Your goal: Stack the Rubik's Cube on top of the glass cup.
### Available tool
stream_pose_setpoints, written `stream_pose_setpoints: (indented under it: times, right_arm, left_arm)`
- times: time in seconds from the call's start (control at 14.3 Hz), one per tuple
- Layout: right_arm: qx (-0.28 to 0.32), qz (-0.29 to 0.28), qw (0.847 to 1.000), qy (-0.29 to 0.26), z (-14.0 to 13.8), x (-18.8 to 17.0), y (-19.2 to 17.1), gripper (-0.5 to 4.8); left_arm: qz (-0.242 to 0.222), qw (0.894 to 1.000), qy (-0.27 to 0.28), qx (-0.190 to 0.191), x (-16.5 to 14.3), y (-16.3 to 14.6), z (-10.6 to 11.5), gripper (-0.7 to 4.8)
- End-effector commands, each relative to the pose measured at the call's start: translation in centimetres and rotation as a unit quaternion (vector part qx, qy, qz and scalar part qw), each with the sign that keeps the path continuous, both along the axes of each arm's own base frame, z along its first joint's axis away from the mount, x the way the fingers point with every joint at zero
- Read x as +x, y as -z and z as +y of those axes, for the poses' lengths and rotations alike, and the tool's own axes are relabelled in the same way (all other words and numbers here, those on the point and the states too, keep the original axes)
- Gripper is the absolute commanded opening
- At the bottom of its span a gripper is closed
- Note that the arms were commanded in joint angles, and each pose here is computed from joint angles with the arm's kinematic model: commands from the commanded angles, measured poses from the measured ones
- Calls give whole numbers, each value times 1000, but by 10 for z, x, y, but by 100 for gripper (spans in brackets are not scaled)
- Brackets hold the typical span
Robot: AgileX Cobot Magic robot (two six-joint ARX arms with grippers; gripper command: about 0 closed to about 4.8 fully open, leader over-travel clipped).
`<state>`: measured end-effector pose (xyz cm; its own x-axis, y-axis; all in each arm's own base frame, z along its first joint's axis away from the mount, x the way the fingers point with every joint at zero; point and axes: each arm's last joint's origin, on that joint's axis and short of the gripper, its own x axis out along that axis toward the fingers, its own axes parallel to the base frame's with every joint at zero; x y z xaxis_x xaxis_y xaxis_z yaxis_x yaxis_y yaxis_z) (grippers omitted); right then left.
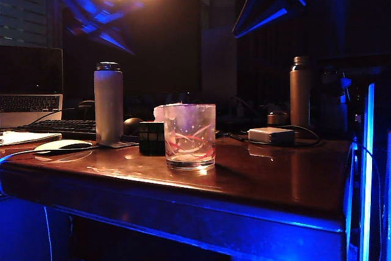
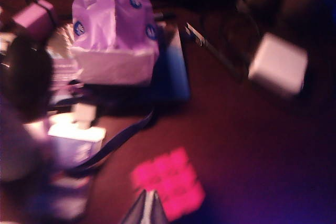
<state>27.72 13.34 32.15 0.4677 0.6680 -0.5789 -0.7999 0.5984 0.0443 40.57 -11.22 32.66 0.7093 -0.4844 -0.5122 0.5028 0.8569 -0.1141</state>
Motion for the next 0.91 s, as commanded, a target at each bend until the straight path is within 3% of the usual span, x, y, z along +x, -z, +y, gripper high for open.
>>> stream_pose_setpoints:
  times: [0.07, 0.28, 0.35, 0.42, 0.56, 0.63, 0.77, 0.91]
  right_arm:
    - [4, -12, 1000, 1, 1, 1, -4, -1]
    - [3, -12, 1000, 1, 1, 1, -3, -1]
    - [3, -12, 1000, 1, 1, 1, -3, -1]
    - [3, -12, 1000, 1, 1, 1, -3, -1]
    - [3, -12, 1000, 1, 1, 1, -3, -1]
    - [3, -12, 1000, 1, 1, 1, -3, -1]
    - [3, -11, 1000, 1, 1, 1, -3, -1]
    - [3, -11, 1000, 1, 1, 1, -3, -1]
  left_arm:
    - [36, 999, 8, -38, 10, 13, -32, -5]
    - [94, 995, 15, -36, 11, 42, -60, -4]
    - [108, 994, 6, -21, 11, 51, -64, 34]
    - [115, 993, 3, -16, 13, 56, -64, 136]
    - [113, 993, -21, -1, 15, 60, -63, 414]
    - [100, 994, -35, 4, 17, 60, -63, 479]
    - [87, 995, -43, -23, 22, 60, -65, 479]
    - [101, 993, -51, -27, 27, 72, -67, 479]
